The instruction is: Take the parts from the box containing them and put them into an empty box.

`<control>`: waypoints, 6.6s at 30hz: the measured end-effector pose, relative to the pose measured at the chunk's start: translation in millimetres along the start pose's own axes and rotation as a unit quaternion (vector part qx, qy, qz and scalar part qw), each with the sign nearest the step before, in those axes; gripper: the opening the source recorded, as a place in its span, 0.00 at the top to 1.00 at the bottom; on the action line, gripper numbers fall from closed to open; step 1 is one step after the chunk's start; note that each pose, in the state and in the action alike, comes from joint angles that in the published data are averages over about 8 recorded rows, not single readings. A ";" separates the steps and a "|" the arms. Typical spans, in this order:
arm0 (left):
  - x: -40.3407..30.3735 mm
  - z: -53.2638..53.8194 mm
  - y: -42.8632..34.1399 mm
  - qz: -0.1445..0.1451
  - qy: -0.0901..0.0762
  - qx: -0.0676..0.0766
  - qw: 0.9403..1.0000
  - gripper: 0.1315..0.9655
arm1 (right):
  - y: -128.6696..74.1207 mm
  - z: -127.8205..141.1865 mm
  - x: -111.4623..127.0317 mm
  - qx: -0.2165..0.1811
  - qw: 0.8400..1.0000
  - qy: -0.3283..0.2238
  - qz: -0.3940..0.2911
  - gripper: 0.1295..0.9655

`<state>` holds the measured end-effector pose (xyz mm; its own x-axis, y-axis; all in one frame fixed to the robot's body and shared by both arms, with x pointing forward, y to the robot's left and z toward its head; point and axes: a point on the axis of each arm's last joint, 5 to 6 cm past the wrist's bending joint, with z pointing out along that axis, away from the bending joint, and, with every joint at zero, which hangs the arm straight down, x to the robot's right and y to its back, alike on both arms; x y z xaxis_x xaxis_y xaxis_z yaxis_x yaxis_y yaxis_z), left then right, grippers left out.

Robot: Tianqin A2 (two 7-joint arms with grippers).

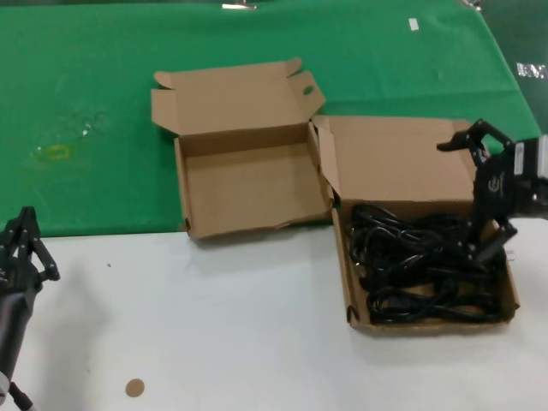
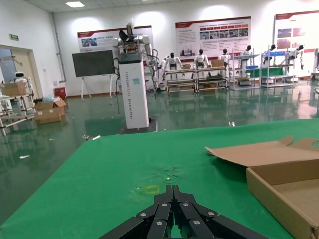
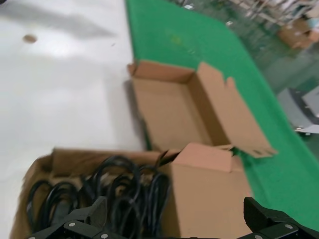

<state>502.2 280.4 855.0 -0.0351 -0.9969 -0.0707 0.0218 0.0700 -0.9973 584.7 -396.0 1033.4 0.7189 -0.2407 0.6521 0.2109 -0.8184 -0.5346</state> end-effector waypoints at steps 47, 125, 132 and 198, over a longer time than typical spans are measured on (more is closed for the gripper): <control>0.0 0.0 0.0 0.000 0.000 0.000 1.000 0.98 | 30.0 57.7 -10.3 -0.051 0.992 -0.085 -0.081 0.55; 0.0 0.0 0.0 0.000 0.000 0.000 1.000 0.98 | -155.7 212.8 62.8 0.044 0.991 -0.023 -0.126 0.91; 0.0 0.0 0.0 0.000 0.000 0.000 1.000 0.98 | -152.4 223.7 68.6 0.035 0.992 -0.025 -0.118 0.91; 0.0 0.0 0.0 0.000 0.000 0.000 1.000 0.82 | -119.1 228.6 23.7 0.088 0.993 0.073 -0.014 0.04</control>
<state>502.2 280.4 855.0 -0.0351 -0.9969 -0.0705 0.0217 0.0698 -0.9973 728.0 -184.9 989.6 0.6102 -0.3025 0.7322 0.3517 -0.7247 -0.5925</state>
